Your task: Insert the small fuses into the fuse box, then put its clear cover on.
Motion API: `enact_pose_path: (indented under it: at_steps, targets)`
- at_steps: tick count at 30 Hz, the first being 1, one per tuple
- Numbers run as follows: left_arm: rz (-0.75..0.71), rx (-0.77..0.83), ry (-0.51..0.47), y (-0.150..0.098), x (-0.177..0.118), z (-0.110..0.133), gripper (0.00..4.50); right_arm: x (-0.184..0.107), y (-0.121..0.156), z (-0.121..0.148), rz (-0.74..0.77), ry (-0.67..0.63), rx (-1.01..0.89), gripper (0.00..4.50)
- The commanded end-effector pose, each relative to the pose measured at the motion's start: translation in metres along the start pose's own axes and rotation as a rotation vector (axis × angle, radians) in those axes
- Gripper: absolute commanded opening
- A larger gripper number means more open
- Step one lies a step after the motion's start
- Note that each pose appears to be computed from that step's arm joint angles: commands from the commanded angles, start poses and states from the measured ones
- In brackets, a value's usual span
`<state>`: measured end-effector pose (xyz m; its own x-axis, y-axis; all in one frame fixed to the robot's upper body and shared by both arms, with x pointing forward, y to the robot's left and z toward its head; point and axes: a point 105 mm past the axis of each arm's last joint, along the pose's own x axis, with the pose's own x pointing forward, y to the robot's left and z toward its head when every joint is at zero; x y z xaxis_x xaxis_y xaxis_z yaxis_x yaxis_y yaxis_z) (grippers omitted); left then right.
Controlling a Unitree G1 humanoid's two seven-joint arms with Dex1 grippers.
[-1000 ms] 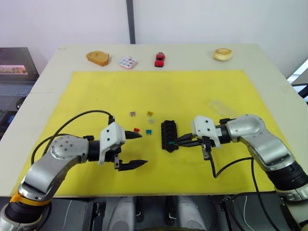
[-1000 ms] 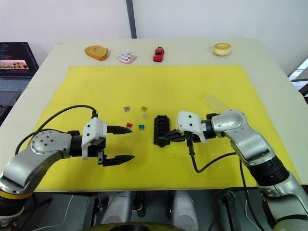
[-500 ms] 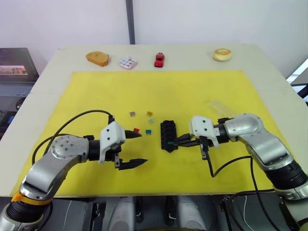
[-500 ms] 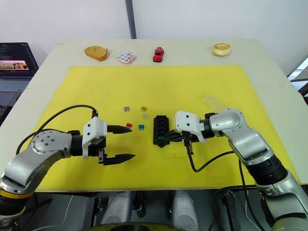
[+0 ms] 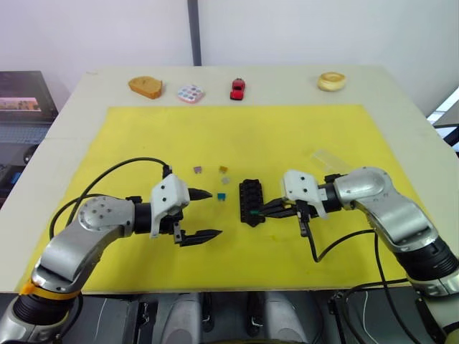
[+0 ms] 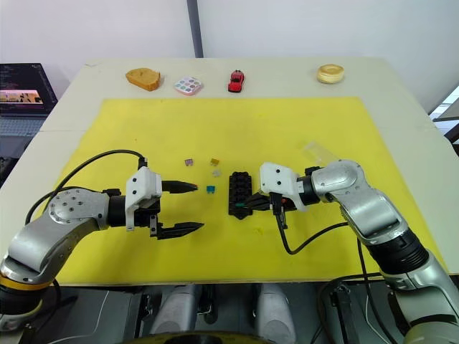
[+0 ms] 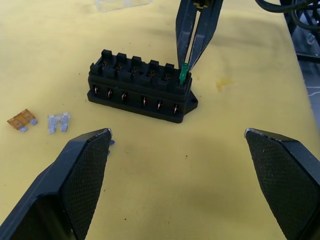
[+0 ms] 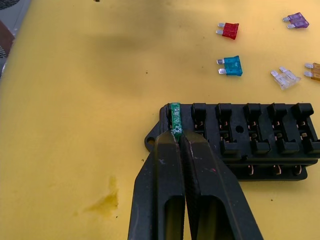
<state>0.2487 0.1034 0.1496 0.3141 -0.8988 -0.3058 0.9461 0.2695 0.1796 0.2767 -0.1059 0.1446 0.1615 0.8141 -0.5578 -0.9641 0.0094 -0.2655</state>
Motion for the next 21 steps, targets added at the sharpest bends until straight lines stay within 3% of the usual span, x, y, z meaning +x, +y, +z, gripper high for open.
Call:
enact_pose_path:
  at_steps: [1, 8, 16, 21]
  targets:
    - [-0.011, 0.034, -0.027, -0.003, 0.001, 0.009, 4.48, -0.001, 0.001, 0.006, 0.002, -0.008, -0.037, 0.00]
    - [-0.010, 0.026, -0.025, -0.003, 0.000, 0.005, 4.48, 0.003, 0.005, 0.005, 0.006, -0.032, -0.023, 0.00]
    - [-0.003, 0.023, -0.023, -0.003, -0.001, 0.002, 4.48, 0.002, 0.007, -0.022, -0.003, 0.085, -0.009, 0.00]
    - [-0.001, 0.023, -0.020, -0.001, -0.001, 0.001, 4.48, 0.004, 0.003, -0.017, -0.001, 0.050, -0.014, 0.00]
